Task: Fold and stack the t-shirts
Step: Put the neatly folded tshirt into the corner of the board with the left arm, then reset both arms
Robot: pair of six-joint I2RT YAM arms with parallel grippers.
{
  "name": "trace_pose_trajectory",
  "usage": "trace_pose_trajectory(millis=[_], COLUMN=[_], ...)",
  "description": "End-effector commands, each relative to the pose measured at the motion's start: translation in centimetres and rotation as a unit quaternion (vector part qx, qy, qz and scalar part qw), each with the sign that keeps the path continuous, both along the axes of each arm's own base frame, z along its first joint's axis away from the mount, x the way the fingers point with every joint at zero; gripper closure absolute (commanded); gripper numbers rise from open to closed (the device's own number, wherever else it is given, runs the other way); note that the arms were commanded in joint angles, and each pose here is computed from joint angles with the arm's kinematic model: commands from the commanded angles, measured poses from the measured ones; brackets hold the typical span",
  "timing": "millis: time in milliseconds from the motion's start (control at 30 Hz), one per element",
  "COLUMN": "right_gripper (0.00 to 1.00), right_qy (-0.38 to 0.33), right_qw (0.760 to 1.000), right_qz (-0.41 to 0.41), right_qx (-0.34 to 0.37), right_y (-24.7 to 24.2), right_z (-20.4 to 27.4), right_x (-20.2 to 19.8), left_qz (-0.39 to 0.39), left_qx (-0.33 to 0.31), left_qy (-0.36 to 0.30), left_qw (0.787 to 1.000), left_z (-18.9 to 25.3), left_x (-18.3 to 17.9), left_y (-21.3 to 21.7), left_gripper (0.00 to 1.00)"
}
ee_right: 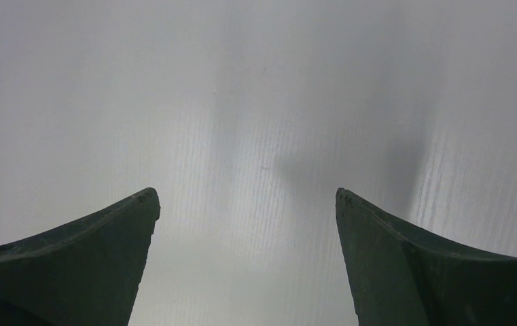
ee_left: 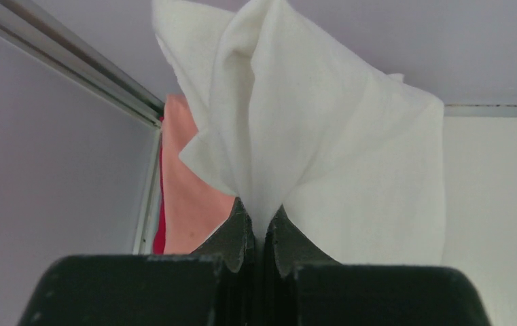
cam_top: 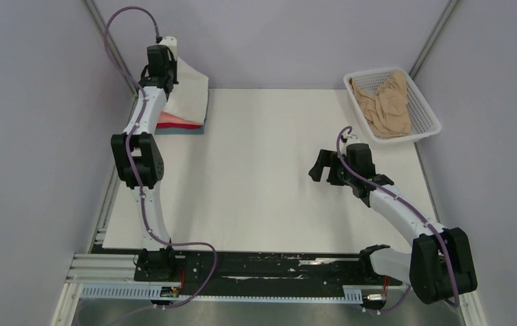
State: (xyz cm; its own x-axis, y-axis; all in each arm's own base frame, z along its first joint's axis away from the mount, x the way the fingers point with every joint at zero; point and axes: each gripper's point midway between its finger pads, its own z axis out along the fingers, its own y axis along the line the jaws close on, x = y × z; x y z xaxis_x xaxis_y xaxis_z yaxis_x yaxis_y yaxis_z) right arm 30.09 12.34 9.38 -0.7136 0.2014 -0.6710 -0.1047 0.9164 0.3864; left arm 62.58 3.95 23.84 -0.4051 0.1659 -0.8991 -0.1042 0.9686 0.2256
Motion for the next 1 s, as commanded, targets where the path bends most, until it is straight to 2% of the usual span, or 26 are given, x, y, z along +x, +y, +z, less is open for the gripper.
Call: trace_pose_trajectory(millis=[0, 167, 200, 233, 267, 300, 333, 367, 433, 567, 667, 700, 833, 867, 900, 933, 967], right_gripper=[0.0, 0.0, 0.0, 0.0, 0.0, 0.0, 0.0, 0.0, 0.0, 0.0, 0.0, 0.0, 0.0, 0.0, 0.0, 0.0, 0.0], right_qy=[-0.033, -0.032, -0.033, -0.032, -0.031, -0.03, -0.029, -0.028, -0.027, -0.03, -0.037, -0.04, -0.049, -0.051, -0.053, -0.053, -0.055], right_qw=[0.999, 0.999, 0.999, 0.999, 0.999, 0.999, 0.999, 0.999, 0.999, 0.999, 0.998, 0.998, 0.995, 0.995, 0.995, 0.994, 0.994], right_qz=[-0.008, -0.015, -0.017, -0.019, -0.019, -0.02, -0.021, -0.023, -0.028, -0.034, -0.04, -0.043, -0.082, -0.088, -0.09, -0.092, -0.093], right_qx=[0.0, -0.006, -0.006, -0.006, -0.006, -0.006, -0.006, -0.007, -0.009, -0.012, -0.009, -0.008, -0.009, -0.007, -0.004, 0.0, 0.003], right_y=[-0.1, -0.5, -0.5, -0.5, -0.6, -0.6, -0.6, -0.6, -0.8, -1.0, -1.1, -1.1, -2.2, -2.3, -2.3, -2.3, -2.4], right_z=[1.9, 1.9, 1.9, 1.9, 1.9, 1.9, 1.9, 1.8, 1.8, 2.3, 2.9, 3.1, 3.5, 3.7, 3.8, 3.9, 4.0], right_x=[1.3, 1.3, 1.3, 1.3, 1.3, 1.2, 1.2, 1.2, 1.4, 1.7, 1.7, 1.7, 1.7, 1.6, 1.5, 1.4, 1.2], left_qz=[0.021, 0.022, 0.019, 0.02, 0.018, 0.018, 0.02, 0.025, 0.047, 0.103, 0.105, 0.093, 0.056, 0.053, 0.038, 0.029, 0.026], left_qx=[-0.04, -0.056, -0.058, -0.058, -0.06, -0.06, -0.062, -0.062, -0.062, -0.056, -0.079, -0.091, -0.18, -0.212, -0.234, -0.261, -0.278], left_qy=[-0.027, -0.027, -0.024, -0.029, -0.025, -0.028, -0.027, -0.029, -0.035, -0.062, -0.089, -0.084, -0.108, -0.127, -0.121, -0.142, -0.136], left_qw=[0.999, 0.998, 0.998, 0.998, 0.998, 0.998, 0.998, 0.997, 0.996, 0.991, 0.987, 0.988, 0.976, 0.967, 0.964, 0.954, 0.951], left_z=[1.3, 0.1, -0.3, -0.2, -0.7, -0.7, -1.2, -1.2, -1.0, 1.6, 4.6, 4.4, 8.4, 9.5, 9.0, 9.8, 8.9], left_x=[1.5, 1.7, 1.7, 1.7, 1.7, 1.7, 1.8, 1.8, 1.8, 1.1, -0.1, -0.4, -4.4, -5.1, -7.3, -8.0, -10.6], left_y=[3.5, 5.4, 5.4, 5.8, 5.7, 6.1, 6.2, 6.7, 7.7, 9.6, 9.0, 8.3, 4.7, 3.8, 2.4, 1.2, 0.1], left_gripper=[1.0, 1.0, 0.95, 0.84, 0.78, 0.58, 0.46, 0.2, 0.02, 0.0, 0.0, 0.0, 0.0, 0.0, 0.0, 0.0, 0.0])
